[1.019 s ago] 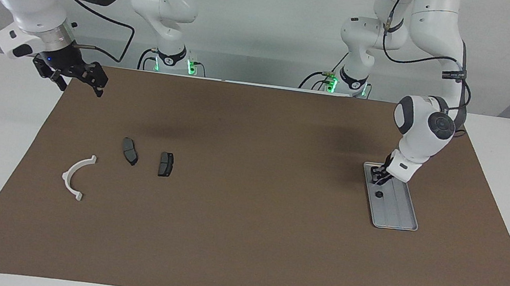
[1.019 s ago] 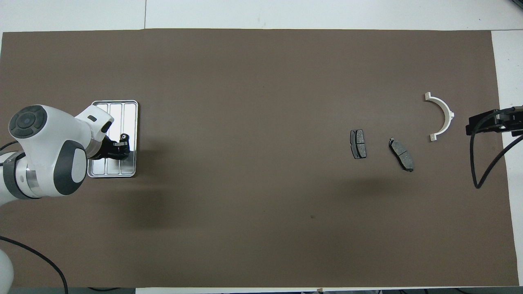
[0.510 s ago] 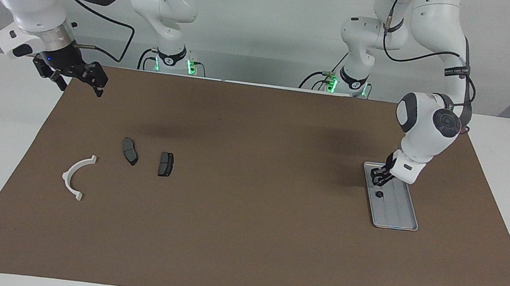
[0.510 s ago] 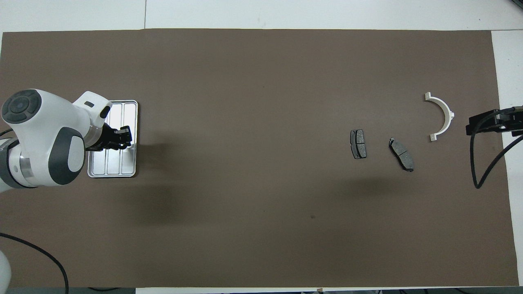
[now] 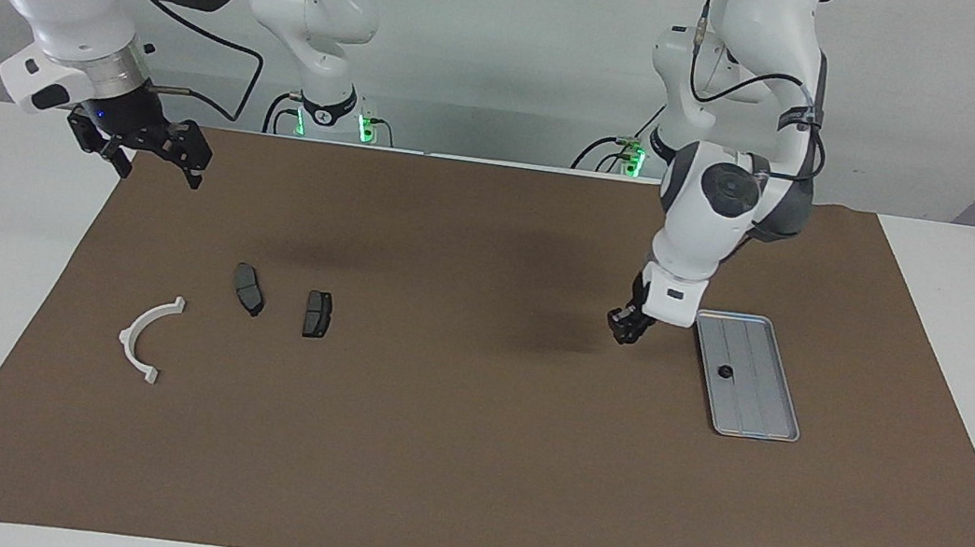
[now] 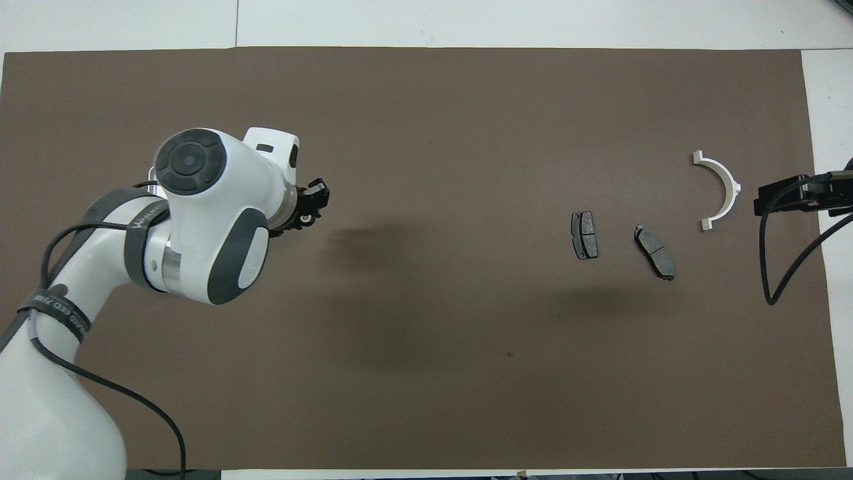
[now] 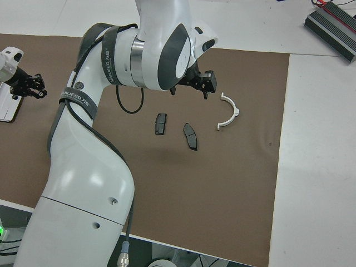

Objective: Place bearing gear from tray to pile
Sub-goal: 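Carry the bearing to the table center and release it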

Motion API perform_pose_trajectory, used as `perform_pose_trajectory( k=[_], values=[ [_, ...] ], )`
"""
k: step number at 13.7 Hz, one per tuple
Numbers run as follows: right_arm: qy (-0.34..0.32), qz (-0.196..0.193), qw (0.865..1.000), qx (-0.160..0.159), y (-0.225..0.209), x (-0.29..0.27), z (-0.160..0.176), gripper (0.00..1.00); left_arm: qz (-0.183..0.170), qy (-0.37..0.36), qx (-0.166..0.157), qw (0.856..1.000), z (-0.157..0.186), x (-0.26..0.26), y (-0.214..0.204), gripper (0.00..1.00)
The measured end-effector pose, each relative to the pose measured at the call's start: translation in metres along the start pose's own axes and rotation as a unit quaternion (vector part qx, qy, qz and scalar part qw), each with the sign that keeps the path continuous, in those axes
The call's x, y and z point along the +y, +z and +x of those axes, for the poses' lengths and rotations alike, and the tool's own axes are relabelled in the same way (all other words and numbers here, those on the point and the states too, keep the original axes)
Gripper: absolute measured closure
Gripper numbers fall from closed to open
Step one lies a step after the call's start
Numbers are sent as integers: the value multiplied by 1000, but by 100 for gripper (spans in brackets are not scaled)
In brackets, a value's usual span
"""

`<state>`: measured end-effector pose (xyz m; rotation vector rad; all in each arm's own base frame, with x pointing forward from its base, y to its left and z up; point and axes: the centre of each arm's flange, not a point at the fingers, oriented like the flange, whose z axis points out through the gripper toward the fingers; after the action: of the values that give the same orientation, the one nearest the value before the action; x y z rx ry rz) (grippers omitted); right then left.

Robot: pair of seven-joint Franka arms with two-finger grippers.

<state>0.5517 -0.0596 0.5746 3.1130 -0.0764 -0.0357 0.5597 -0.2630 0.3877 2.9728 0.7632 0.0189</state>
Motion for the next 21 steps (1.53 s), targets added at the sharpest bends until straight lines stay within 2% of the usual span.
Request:
perform_pose_trajectory(
  k=[3, 6, 12, 15, 18, 21],
  values=[
    [-4, 0, 1000, 1, 2, 8, 0, 0, -5, -19, 0, 1000, -41, 74, 6, 64],
    [-9, 0, 1000, 7, 5, 10, 2, 0, 11, -11, -9, 1000, -76, 113, 43, 64],
    [-16, 0, 1000, 5, 11, 26, 3, 0, 29, -6, -15, 999, -94, 114, 72, 64],
    [-18, -1, 1000, 18, 15, 24, 10, 0, 24, -6, -12, 1000, -97, 113, 78, 64],
    [-30, -1, 999, 32, 29, 4, 26, 0, 28, -7, -13, 999, -100, 109, 92, 64],
    [-27, 4, 999, 39, 50, -38, 43, 0, 31, -12, -14, 999, -100, 109, 97, 64]
  ],
)
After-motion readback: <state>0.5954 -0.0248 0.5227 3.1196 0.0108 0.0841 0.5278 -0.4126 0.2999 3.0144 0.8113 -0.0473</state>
